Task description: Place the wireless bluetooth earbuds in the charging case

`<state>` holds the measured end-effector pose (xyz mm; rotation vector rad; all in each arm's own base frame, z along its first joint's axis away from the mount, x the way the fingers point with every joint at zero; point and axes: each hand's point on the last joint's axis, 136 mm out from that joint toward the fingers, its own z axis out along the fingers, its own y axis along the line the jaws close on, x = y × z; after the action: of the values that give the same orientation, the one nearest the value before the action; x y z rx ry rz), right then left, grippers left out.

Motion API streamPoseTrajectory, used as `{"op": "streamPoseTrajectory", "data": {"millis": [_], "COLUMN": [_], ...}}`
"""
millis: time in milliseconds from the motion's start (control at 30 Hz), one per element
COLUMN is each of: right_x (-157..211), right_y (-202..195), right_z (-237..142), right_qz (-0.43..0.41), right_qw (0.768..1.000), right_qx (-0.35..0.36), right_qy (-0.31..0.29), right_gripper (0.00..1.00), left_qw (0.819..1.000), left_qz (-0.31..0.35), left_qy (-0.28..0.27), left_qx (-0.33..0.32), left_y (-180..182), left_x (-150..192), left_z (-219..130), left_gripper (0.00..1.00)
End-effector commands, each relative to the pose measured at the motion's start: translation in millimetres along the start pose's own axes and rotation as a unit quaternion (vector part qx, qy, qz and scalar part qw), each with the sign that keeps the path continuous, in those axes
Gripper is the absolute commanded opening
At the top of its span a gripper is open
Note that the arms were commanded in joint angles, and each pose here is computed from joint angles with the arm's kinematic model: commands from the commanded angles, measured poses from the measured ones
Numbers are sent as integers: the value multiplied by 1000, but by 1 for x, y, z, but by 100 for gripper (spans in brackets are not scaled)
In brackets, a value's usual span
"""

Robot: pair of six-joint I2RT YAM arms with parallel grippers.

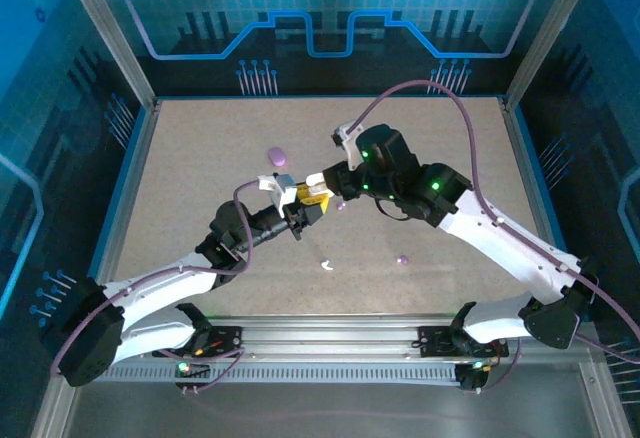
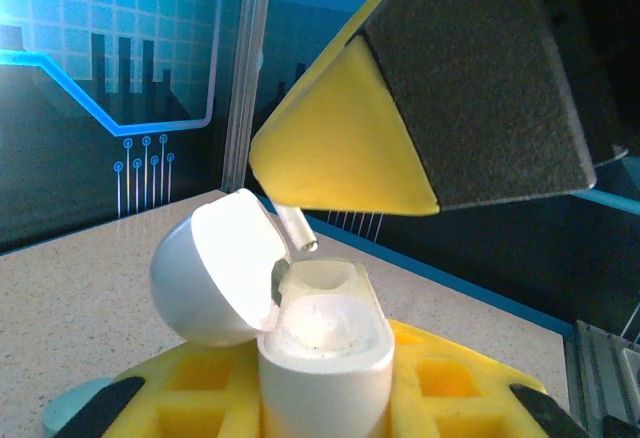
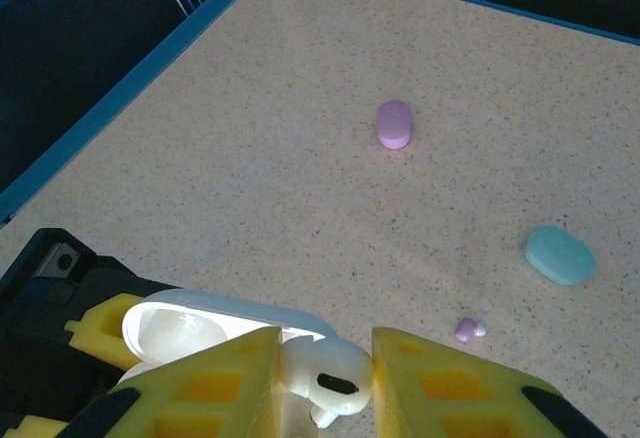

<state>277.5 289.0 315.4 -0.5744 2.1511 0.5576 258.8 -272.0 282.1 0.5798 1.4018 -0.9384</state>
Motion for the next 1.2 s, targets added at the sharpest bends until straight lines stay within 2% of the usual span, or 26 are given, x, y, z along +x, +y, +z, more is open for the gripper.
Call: {"op": "streamPoseTrajectory", "data": {"millis": [0,367,700,1167], "right_x": [-4,13,20,17], "right_y": [11,27,36,28], "right_z": [1,1,-2,-3], "right_qz": [-21,-49,-64,-54], "right_qw": [1000,997,994,996], "right_qx": [-16,-56,-84,-69], "right_qy": [-6,16,27,14], "right_gripper": [28,27,30,28], "left_qw": [999,998,998,998], "left_qz": [0,-2,1,5], "left_qy": [-45,-59,-63,-67], "left_qx": [8,-9,-14,-3], "left_y": [-7,-2,-1,-6], "left_x": [-28,-35,-37,-40], "left_z": [2,0,-2,-4], "left_gripper": [22,22,22,21]}}
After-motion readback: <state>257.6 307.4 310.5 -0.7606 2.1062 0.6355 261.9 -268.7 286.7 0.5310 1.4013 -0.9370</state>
